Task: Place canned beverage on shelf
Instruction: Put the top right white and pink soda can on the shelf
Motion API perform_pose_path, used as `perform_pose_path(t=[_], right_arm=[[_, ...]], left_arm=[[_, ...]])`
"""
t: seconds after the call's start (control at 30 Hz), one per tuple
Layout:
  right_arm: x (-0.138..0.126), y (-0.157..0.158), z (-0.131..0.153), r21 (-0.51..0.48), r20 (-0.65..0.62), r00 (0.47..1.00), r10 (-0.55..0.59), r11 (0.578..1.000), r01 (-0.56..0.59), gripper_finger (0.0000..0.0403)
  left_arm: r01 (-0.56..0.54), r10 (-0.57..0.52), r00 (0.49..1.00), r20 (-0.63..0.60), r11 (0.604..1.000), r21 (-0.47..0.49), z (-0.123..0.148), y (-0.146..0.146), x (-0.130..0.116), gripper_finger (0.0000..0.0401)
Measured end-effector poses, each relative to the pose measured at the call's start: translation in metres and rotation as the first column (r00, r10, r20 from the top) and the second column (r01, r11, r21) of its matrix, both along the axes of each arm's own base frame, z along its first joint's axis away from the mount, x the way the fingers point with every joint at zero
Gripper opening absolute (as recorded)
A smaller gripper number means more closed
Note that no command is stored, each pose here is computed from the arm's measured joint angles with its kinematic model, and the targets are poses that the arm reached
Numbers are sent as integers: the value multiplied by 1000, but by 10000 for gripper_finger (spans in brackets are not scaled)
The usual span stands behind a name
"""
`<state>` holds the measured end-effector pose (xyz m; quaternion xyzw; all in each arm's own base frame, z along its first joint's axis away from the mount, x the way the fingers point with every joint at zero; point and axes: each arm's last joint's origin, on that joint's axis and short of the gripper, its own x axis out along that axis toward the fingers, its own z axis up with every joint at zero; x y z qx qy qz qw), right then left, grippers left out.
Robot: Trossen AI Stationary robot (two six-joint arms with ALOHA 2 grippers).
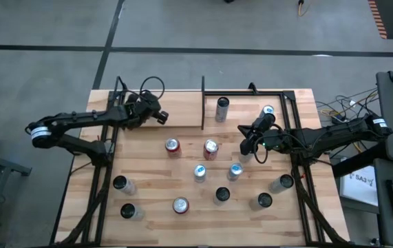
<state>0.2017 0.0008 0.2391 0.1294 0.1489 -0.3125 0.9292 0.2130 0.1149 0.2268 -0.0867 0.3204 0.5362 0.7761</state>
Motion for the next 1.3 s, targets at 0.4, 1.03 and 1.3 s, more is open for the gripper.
perform_pose_path(t=[0.4, 1.03, 1.3], right_arm=[[0, 0, 0, 0, 0, 1000, 0, 1000, 0, 13], [0, 0, 0, 3, 2, 1000, -1, 1000, 1, 13], [0, 0, 0, 6, 4, 1000, -2, 1000, 2, 13]], left_arm=[[-27, 28, 998, -47, 1000, 15, 5, -3, -11, 0], [415, -414, 910, 31, 904, -106, 97, -1, -16, 0], [266, -296, 947, -126, 940, -214, 118, 34, -25, 0]])
